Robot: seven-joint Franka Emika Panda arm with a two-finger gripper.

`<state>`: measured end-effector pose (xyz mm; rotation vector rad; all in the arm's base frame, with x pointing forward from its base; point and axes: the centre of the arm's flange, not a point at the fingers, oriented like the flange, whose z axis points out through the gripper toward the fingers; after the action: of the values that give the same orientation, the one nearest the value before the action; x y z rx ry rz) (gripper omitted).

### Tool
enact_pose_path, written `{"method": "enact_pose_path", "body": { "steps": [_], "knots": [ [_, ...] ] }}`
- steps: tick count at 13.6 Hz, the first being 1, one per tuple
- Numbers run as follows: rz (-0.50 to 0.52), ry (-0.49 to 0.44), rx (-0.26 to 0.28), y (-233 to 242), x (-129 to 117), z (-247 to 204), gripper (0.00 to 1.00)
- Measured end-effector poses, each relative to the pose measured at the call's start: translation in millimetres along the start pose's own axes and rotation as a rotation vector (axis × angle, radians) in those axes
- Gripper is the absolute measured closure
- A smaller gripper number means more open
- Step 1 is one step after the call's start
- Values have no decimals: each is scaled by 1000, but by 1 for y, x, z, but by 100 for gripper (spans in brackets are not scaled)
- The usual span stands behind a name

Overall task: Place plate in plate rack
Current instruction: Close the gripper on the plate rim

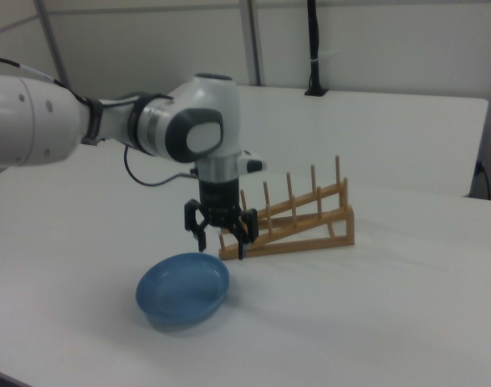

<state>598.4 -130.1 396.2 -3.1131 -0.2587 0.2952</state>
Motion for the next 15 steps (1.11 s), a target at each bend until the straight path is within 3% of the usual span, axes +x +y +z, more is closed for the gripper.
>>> {"method": "enact_pose_path", "body": {
  "steps": [6, 9, 13, 15],
  "knots": [
    [-61, -48, 14, 0, 7, 52, 19],
    [-93, -57, -4, -2, 7, 74, 37],
    [-128, -64, -1, -3, 6, 80, 41],
    [-131, -64, -1, -3, 6, 79, 50]
  ]
}}
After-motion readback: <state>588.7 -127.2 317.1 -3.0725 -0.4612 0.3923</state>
